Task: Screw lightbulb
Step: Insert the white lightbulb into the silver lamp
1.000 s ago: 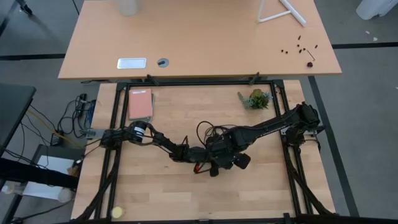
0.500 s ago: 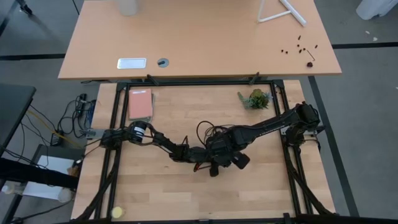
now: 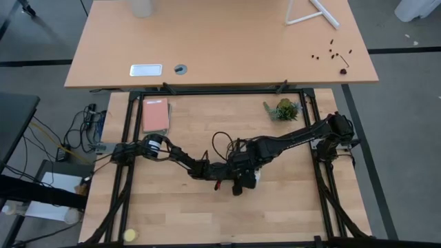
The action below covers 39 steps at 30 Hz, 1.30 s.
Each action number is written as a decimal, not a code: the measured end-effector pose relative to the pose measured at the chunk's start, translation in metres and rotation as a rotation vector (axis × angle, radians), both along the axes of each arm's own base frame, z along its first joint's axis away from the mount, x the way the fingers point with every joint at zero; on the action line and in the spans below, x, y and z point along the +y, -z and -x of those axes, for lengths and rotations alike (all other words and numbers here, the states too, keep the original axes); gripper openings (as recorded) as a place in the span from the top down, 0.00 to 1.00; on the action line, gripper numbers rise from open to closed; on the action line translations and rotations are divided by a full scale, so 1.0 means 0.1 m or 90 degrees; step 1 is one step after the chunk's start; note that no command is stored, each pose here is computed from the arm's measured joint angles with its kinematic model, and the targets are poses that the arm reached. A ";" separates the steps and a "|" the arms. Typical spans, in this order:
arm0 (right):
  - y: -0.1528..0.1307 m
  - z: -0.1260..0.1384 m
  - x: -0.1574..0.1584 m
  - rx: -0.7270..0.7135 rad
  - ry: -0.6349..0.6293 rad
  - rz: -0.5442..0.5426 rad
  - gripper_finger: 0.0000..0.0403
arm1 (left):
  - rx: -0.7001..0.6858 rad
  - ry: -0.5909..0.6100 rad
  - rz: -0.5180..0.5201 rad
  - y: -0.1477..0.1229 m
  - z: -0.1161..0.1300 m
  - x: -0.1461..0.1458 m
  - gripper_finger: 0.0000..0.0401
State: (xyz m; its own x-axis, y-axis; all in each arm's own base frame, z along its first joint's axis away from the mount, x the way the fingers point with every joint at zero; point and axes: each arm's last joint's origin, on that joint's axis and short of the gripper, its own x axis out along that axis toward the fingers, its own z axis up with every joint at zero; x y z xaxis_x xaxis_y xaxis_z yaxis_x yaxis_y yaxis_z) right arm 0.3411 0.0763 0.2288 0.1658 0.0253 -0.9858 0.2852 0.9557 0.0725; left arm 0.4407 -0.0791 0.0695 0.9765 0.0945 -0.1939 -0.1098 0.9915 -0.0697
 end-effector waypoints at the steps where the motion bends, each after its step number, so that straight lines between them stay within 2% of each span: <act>1: 0.00 0.00 -0.01 0.001 0.047 -0.007 0.30 | 0.000 0.000 -0.002 0.00 0.00 0.00 0.51; 4: 0.00 0.00 -0.03 0.007 0.180 -0.026 0.36 | 0.001 0.002 -0.009 0.00 0.00 0.00 0.51; 6: 0.00 0.00 -0.03 0.012 0.225 -0.035 0.39 | 0.001 0.003 -0.009 0.00 0.00 0.00 0.51; 10: 0.00 0.00 -0.03 0.012 0.221 -0.036 0.39 | 0.001 0.002 -0.009 0.00 0.00 0.00 0.51; 14: -0.01 -0.01 -0.07 0.011 0.161 -0.037 0.28 | 0.000 0.001 -0.004 0.00 0.00 0.00 0.51; 19: -0.10 -0.06 -0.14 -0.007 0.045 -0.047 0.13 | 0.000 0.000 -0.001 0.00 0.00 0.00 0.51; 23: -0.17 -0.09 -0.15 -0.020 -0.047 -0.047 0.06 | 0.000 -0.001 -0.001 0.00 0.00 0.00 0.51; 25: -0.18 -0.06 -0.13 -0.009 -0.115 -0.034 0.05 | 0.000 -0.001 -0.001 0.00 0.00 0.00 0.51; 30: -0.18 -0.01 -0.02 -0.008 -0.364 0.006 0.05 | 0.000 -0.001 -0.002 0.00 0.00 0.00 0.51; 33: -0.18 0.00 0.04 -0.019 -0.488 0.027 0.07 | 0.000 -0.001 -0.002 0.00 0.00 0.00 0.51; 39: -0.17 0.02 0.11 -0.011 -0.647 0.103 0.08 | 0.000 -0.001 -0.004 0.00 0.00 0.00 0.51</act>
State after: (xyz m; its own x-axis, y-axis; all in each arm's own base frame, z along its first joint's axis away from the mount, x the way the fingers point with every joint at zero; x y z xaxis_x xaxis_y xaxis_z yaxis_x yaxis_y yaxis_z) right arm 0.3389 0.0874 0.2455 0.1541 0.0284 -0.9877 -0.6638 0.7434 -0.0821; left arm 0.4406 -0.0792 0.0695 0.9762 0.0977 -0.1937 -0.1118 0.9917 -0.0632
